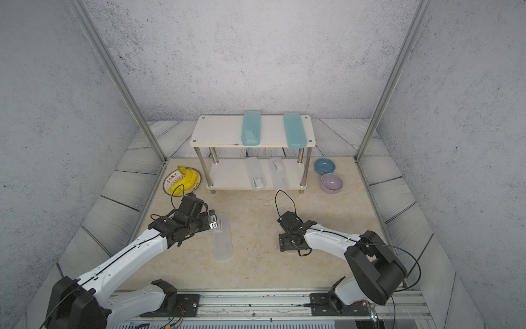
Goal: Place the pencil cases on the shelf according to color
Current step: Pick up the pencil case from the center of the board, then place the pencil case on the shelf, then adjust the pencil case on the shelf.
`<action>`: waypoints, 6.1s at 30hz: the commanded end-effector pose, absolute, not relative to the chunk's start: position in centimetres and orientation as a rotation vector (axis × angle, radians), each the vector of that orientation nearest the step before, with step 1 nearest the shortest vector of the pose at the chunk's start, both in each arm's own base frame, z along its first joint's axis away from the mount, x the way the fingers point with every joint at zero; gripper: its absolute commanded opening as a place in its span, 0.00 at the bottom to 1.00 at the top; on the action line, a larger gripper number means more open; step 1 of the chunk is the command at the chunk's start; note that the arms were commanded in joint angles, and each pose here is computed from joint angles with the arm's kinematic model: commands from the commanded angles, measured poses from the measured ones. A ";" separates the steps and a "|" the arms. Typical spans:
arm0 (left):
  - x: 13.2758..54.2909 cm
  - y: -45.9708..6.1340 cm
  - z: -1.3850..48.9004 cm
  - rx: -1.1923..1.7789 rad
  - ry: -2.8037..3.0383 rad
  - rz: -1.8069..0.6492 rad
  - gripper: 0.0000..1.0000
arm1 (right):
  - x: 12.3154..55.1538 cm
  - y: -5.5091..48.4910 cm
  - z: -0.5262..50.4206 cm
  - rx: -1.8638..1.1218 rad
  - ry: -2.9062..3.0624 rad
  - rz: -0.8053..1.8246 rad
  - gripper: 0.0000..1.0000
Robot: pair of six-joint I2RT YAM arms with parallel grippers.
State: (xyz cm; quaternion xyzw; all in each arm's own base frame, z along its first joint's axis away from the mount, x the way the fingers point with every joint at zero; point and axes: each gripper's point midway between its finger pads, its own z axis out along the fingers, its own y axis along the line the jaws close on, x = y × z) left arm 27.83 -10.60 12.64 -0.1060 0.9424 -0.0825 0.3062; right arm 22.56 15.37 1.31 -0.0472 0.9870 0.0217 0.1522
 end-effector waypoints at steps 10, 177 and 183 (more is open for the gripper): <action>29.2 -8.4 19.6 -0.307 2.341 -0.265 0.99 | 22.2 16.2 5.0 -0.121 2.773 0.079 0.72; 27.8 -11.4 9.8 -0.453 2.517 -0.569 0.99 | 37.5 19.2 13.7 0.305 2.343 0.587 0.56; 27.8 -11.4 9.2 -0.436 2.537 -0.552 1.00 | 41.7 22.9 14.8 0.409 2.297 0.807 0.32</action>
